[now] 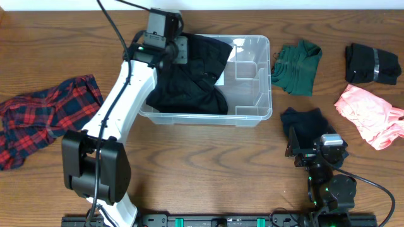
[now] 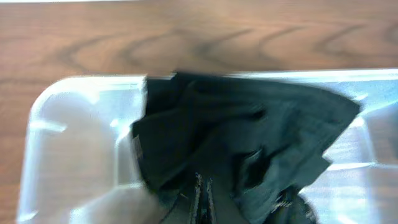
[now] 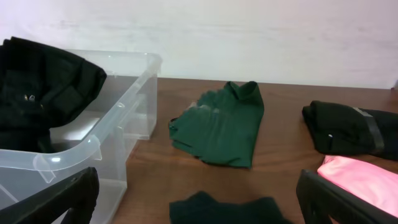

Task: Pack container
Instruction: 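Lower the black jacket into the container and open the left gripper, then withdraw the left gripper to hover over the plaid shirt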

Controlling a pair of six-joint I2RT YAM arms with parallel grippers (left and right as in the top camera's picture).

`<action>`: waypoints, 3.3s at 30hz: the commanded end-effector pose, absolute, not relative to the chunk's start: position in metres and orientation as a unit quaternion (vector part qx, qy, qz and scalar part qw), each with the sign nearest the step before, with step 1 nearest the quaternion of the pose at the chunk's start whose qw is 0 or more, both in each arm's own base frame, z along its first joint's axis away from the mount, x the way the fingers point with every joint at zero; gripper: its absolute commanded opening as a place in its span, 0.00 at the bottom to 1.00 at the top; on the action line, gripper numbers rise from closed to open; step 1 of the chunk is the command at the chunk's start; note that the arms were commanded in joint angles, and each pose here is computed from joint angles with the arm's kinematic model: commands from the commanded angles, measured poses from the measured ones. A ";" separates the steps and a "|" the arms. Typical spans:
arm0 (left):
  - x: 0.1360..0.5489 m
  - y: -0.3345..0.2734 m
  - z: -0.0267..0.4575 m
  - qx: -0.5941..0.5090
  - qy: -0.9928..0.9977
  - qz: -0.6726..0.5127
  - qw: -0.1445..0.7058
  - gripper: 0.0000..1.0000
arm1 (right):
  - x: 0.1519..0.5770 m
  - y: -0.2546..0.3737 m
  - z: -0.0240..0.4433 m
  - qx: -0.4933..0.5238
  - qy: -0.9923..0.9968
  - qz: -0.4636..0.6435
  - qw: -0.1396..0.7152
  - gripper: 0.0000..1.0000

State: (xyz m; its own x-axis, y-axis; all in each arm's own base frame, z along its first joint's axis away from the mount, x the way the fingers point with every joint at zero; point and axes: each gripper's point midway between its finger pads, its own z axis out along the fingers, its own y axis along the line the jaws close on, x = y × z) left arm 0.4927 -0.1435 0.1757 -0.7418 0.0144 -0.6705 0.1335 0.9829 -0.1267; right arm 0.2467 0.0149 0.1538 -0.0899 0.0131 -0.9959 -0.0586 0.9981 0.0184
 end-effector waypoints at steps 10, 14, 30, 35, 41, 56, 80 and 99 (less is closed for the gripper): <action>0.520 -0.153 0.107 0.044 0.940 -0.071 0.330 0.06 | 0.247 0.011 0.152 -0.006 0.740 0.022 0.672 0.99; 0.519 -0.150 0.071 0.042 0.951 -0.055 0.300 0.06 | 0.247 0.011 0.152 -0.006 0.740 0.022 0.672 0.99; 0.519 -0.143 0.172 0.032 0.918 -0.064 0.391 0.06 | 0.247 0.011 0.152 -0.006 0.740 0.022 0.672 0.99; 0.508 -0.111 0.251 0.005 0.887 -0.069 0.457 0.07 | 0.247 0.011 0.152 -0.006 0.740 0.022 0.672 0.99; 0.487 -0.010 0.280 -0.099 0.884 -0.029 0.457 0.16 | 0.247 0.011 0.152 -0.006 0.740 0.022 0.672 0.99; 0.366 0.221 0.189 -0.598 0.747 0.000 0.291 0.24 | 0.247 0.011 0.152 -0.006 0.740 0.022 0.672 0.99; 0.335 0.248 0.141 -0.652 0.707 0.044 0.269 0.98 | 0.247 0.011 0.152 -0.006 0.740 0.022 0.672 0.99; 0.335 0.248 0.141 -0.652 0.707 0.044 0.269 0.98 | 0.247 0.008 0.153 -0.007 0.738 0.009 0.674 0.99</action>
